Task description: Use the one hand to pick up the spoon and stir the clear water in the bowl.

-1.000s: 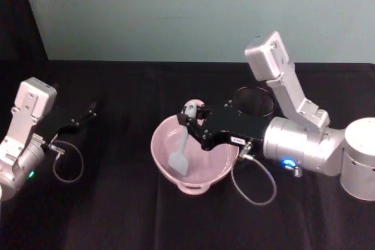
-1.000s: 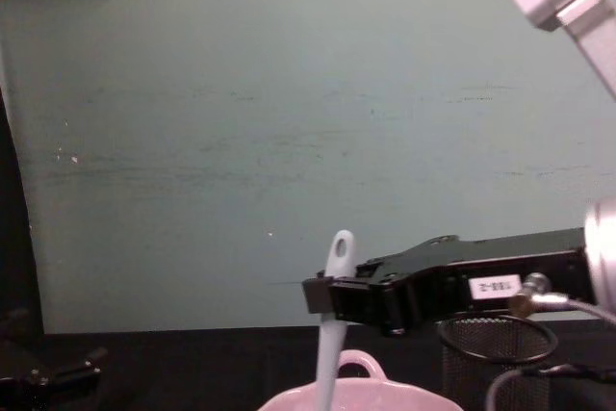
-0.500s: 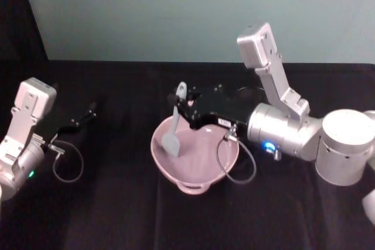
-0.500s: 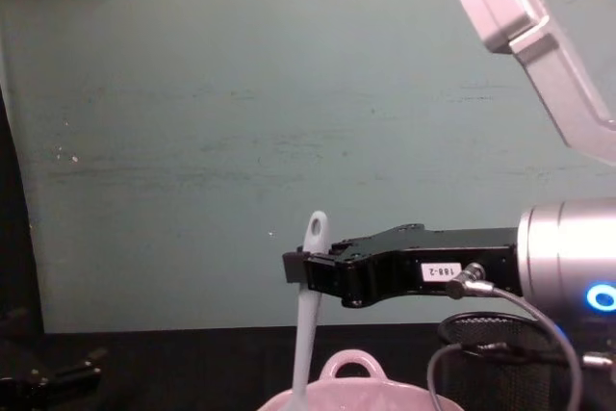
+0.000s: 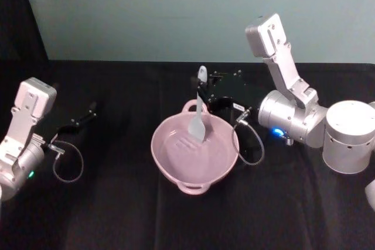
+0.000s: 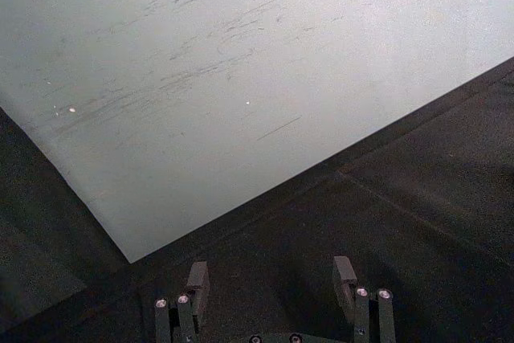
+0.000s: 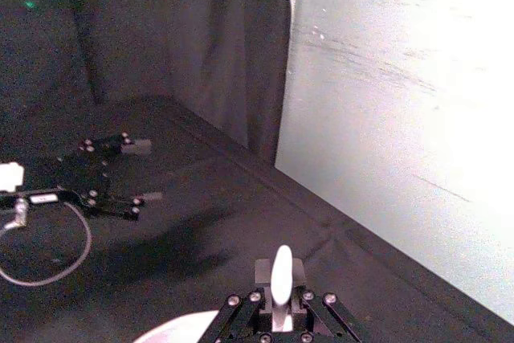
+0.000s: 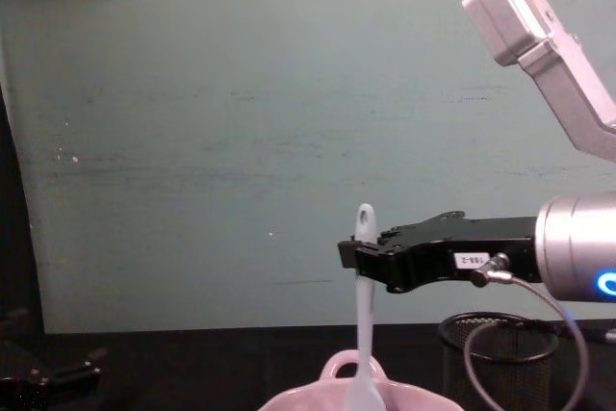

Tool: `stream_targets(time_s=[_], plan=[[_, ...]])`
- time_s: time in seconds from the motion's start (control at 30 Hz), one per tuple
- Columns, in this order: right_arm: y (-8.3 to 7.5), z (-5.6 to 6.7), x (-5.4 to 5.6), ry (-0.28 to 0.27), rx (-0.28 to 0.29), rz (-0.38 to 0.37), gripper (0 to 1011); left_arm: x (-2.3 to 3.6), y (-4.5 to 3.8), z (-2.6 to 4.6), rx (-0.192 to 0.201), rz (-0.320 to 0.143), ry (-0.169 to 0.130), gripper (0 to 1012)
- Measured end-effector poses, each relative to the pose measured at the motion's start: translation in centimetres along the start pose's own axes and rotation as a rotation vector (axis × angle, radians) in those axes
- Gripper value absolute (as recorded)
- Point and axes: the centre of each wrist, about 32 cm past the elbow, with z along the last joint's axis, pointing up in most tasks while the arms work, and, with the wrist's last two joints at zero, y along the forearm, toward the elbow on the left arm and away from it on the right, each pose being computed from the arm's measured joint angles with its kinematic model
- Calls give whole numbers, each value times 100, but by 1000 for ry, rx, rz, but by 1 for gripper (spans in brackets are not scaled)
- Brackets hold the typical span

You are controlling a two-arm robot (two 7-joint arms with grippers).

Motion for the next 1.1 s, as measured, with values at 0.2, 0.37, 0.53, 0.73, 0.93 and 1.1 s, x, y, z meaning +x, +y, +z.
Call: stream_targets(time_s=[0.2, 0.37, 0.53, 0.73, 0.93, 1.1], plan=[[-100, 41, 5, -24, -33, -6, 121, 0, 0, 0, 0, 0, 0, 1011], [-256, 99, -46, -42, -59, 20, 121, 0, 0, 0, 0, 0, 0, 1011], [-408, 147, -115, -41, -67, 54, 120, 0, 0, 0, 0, 0, 0, 1011], [-554, 218, -230, -16, -61, 116, 120, 0, 0, 0, 0, 0, 0, 1011], [-566, 245, -311, 3, -53, 164, 121, 0, 0, 0, 0, 0, 0, 1011], [-498, 257, -334, 20, -45, 186, 121, 0, 0, 0, 0, 0, 0, 1011]])
